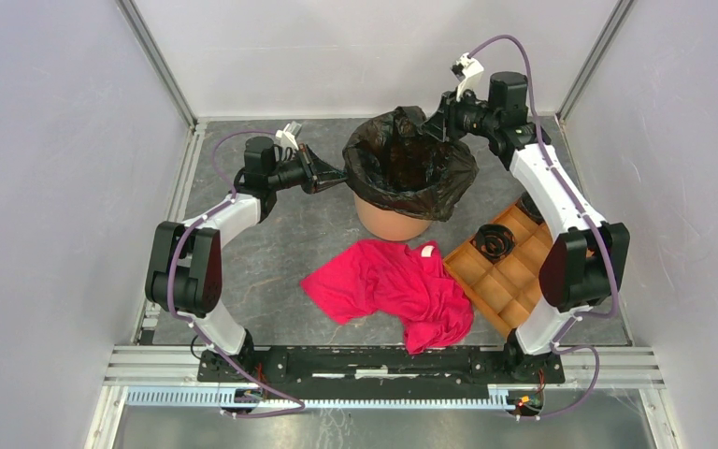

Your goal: Put the trash bags into the trash bin

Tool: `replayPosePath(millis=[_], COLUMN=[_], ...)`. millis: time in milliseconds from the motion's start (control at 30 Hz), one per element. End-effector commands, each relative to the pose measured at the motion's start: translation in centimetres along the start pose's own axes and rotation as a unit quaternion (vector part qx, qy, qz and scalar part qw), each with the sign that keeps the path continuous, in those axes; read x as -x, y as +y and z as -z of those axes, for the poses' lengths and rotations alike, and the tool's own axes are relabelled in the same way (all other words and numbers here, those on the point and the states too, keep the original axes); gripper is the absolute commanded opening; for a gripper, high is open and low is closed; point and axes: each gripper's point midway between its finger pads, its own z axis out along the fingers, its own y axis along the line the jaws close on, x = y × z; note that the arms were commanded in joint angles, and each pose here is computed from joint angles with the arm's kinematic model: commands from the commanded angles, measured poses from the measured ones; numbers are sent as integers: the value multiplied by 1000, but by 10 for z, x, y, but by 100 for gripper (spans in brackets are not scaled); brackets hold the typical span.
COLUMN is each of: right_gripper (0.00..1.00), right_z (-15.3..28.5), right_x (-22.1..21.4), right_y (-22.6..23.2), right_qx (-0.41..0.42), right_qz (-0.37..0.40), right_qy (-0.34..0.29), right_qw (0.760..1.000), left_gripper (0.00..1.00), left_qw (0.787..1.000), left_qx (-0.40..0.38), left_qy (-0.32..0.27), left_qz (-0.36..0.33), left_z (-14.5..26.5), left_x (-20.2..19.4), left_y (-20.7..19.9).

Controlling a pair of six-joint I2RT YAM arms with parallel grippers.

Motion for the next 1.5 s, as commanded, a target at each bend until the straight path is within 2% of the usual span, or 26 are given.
replayPosePath(millis=[0,167,367,700,1233,1467], right_gripper=[24,1,0,0,0,2], right_z=[4,4,-4,-17,-37,-36], right_x=[24,36,33,6,-72,-76], right_y=[-8,-19,-53,-83,-75,-77], right_qx=[-31,-62,-100,-54,2,-4], right_qz=[16,9,-5,-61,-136,-140], right_qy=[-33,-65,-70,-79,-34,-27], right_qw=[999,996,992,994,990,990], left_gripper=[17,17,17,16,9,3], left_qw=[1000,1000,1000,1000,999,999], left_qx=[-21,-21,-22,-20,7,25], left_qy=[6,6,7,9,0,-6], left_qz=[1,1,1,4,33,48], left_z=[0,0,1,0,-3,-3], left_x=[-1,-1,-1,-1,-1,-1], left_y=[-13,-13,-14,-10,18,33])
